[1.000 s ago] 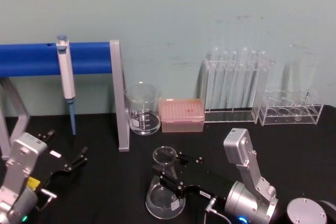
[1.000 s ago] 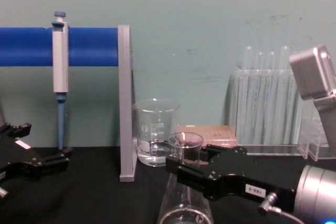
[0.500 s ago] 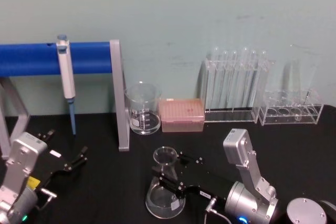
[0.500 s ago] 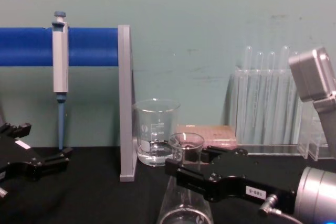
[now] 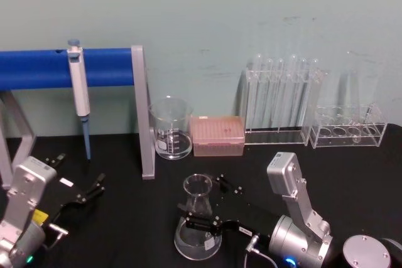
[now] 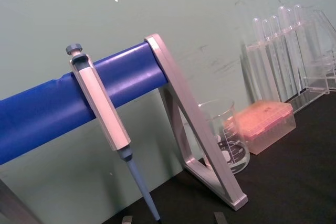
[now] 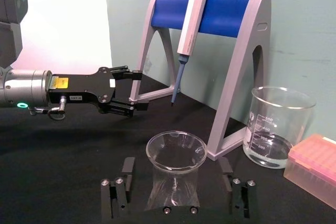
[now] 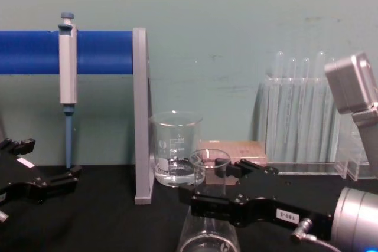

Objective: Grasp the erlenmeyer flask with one hand, shake it three times, then place it back.

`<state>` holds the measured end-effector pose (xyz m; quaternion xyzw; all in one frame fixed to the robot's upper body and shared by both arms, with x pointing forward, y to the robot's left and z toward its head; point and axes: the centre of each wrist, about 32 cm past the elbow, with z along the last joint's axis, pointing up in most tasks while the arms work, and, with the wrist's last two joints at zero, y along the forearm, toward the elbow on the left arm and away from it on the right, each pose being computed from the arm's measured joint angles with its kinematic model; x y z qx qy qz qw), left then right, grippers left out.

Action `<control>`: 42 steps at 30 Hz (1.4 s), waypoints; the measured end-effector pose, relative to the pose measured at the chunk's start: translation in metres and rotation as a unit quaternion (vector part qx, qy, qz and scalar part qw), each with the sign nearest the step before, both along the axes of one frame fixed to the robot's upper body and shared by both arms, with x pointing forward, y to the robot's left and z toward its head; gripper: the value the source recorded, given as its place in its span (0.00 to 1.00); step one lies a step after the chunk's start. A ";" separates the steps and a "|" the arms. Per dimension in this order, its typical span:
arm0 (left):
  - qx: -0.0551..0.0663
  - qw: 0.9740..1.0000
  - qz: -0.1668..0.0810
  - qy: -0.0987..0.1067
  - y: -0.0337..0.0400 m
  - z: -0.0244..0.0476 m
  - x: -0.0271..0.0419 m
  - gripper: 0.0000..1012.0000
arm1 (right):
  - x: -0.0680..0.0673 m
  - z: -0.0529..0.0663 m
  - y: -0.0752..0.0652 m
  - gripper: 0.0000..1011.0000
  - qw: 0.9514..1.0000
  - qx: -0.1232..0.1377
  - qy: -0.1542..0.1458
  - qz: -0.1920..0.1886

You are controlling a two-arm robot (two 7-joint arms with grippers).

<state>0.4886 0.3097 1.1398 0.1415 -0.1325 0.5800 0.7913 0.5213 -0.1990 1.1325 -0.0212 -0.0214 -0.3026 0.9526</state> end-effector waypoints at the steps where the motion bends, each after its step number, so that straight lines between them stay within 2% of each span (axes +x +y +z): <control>1: 0.000 1.000 0.000 0.000 0.0000 0.0000 0.0000 0.99 | 0.000 0.000 0.000 0.97 1.000 0.000 0.000 0.000; 3: 0.000 1.000 0.000 0.000 0.0000 0.0000 0.0000 0.99 | 0.000 0.000 0.000 0.99 1.000 0.000 0.000 0.000; 34: 0.000 1.000 0.000 0.000 0.0000 0.0000 0.0000 0.99 | 0.000 0.000 0.000 0.99 1.000 0.001 0.000 0.000; 42: 0.000 1.000 0.000 0.000 0.0000 0.0000 0.0000 0.99 | -0.002 -0.001 -0.001 0.99 1.000 0.023 0.002 0.009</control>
